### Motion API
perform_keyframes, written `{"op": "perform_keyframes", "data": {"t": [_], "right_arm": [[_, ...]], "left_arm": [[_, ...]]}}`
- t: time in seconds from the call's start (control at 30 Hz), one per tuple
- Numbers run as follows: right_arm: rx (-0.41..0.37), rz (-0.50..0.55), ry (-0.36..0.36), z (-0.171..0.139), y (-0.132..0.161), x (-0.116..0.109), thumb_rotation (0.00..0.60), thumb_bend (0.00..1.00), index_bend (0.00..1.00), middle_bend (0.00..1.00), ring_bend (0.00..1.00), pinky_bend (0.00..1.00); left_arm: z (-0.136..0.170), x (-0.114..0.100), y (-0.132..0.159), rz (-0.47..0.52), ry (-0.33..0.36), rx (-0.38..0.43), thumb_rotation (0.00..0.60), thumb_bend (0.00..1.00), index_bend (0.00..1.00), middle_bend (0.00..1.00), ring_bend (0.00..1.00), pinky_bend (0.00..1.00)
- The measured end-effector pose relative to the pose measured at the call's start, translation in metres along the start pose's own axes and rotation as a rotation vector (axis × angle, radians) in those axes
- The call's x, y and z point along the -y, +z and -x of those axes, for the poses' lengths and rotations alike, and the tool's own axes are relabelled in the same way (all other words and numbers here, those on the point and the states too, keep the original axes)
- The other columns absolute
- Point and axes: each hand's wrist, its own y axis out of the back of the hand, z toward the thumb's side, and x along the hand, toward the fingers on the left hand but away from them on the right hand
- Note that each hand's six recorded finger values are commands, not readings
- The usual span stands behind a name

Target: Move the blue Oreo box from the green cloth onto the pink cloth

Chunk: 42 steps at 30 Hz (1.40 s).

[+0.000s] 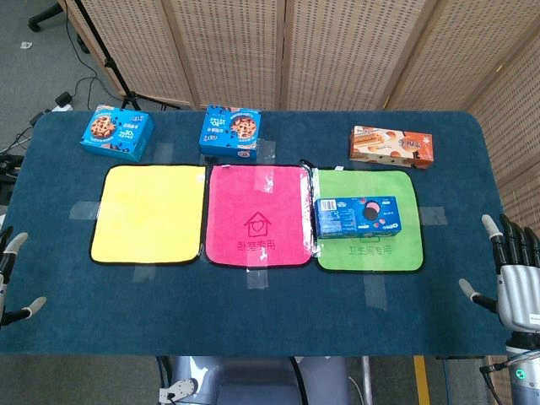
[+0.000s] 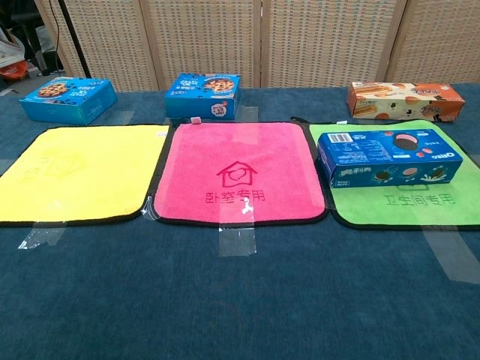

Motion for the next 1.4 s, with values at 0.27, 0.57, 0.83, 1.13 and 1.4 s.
{"op": "perform_keyframes", "data": {"t": [0.27, 0.57, 0.83, 1.13, 1.4], "right_arm": [[-0.009, 0.070, 0.003, 0.004, 0.002, 0.004, 0.600, 0.00, 0.00, 0.00, 0.00, 0.00], [-0.006, 0.447, 0.096, 0.028, 0.002, 0.025, 0.600, 1.00, 0.00, 0.00, 0.00, 0.00], [0.095, 0.908, 0.365, 0.063, -0.001, 0.061, 0.600, 1.00, 0.01, 0.00, 0.00, 0.00], [0.228, 1.021, 0.563, 0.110, -0.010, 0.077, 0.600, 1.00, 0.03, 0.00, 0.00, 0.00], [0.248, 0.984, 0.634, 0.127, 0.002, 0.088, 0.600, 1.00, 0.03, 0.00, 0.00, 0.00]], "left_arm": [[-0.003, -0.002, 0.002, 0.023, 0.012, 0.011, 0.600, 0.00, 0.00, 0.00, 0.00, 0.00], [-0.010, -0.001, 0.003, 0.049, -0.003, 0.018, 0.600, 0.00, 0.00, 0.00, 0.00, 0.00], [-0.012, -0.001, 0.003, 0.054, -0.007, 0.015, 0.600, 0.00, 0.00, 0.00, 0.00, 0.00], [-0.016, 0.000, 0.003, 0.054, -0.016, 0.011, 0.600, 0.00, 0.00, 0.00, 0.00, 0.00], [-0.017, 0.000, 0.001, 0.062, -0.021, 0.007, 0.600, 0.00, 0.00, 0.00, 0.00, 0.00]]}}
